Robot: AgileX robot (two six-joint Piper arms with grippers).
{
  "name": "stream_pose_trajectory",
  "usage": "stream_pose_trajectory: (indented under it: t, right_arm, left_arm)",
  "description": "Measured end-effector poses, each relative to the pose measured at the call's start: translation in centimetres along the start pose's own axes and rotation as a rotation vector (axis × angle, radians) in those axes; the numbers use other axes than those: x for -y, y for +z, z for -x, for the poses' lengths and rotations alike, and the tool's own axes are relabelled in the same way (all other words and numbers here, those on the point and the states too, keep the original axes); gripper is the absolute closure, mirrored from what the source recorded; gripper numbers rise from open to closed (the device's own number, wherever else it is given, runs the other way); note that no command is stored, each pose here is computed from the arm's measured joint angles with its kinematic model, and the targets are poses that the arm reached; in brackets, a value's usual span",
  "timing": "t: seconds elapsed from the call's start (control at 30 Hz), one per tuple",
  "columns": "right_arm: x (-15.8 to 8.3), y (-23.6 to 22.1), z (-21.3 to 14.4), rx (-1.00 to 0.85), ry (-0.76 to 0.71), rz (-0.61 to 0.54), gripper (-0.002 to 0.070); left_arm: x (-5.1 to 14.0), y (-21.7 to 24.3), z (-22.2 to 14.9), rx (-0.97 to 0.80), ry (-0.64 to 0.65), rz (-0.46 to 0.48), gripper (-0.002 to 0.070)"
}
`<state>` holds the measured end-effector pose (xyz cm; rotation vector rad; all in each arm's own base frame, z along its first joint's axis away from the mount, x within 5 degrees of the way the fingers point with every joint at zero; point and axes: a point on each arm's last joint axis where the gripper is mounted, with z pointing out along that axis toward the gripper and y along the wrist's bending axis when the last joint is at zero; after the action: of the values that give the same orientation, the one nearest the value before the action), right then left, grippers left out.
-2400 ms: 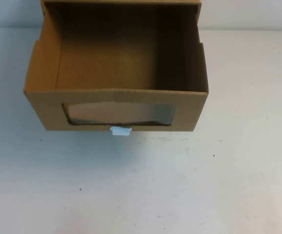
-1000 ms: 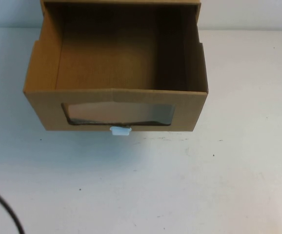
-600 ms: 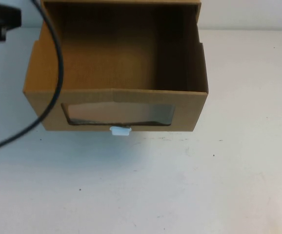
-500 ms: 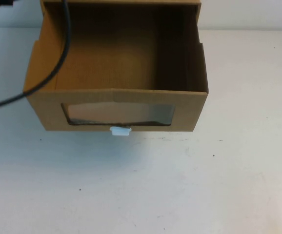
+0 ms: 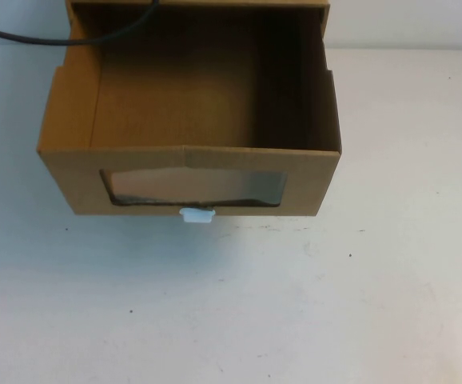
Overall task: Close the shoe box
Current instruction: Press the shoe box with left arm, then close the shoe box with your right arm
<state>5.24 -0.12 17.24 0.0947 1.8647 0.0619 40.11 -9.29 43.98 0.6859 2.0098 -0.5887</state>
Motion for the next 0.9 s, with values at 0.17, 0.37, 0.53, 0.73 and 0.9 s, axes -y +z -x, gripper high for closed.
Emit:
stream_pose_trajectory:
  t: [0.17, 0.37, 0.53, 0.73, 0.9]
  right_arm:
    - [0.0, 0.0, 0.0, 0.000, 0.000, 0.000, 0.0689]
    - [0.0, 0.0, 0.0, 0.000, 0.000, 0.000, 0.0689]
    - [-0.1, 0.0, 0.3, 0.034, 0.011, 0.010, 0.0689]
    - [-0.7, -0.2, 1.8, 0.199, 0.241, 0.099, 0.0689]
    - [-0.6, -0.4, 2.8, 0.304, 0.306, 0.117, 0.0689]
  left_arm:
    - [-1.8, 2.9, -1.0, -0.036, -0.037, -0.007, 0.0680]
    - [-2.8, 4.3, -1.8, -0.048, -0.062, -0.006, 0.0680]
    - [-2.9, 4.6, -1.8, -0.046, -0.066, -0.005, 0.0680]
    - [-3.0, 4.7, -1.8, -0.038, -0.072, -0.008, 0.0680]
    - [-3.0, 4.7, -1.8, -0.033, -0.078, -0.015, 0.0680]
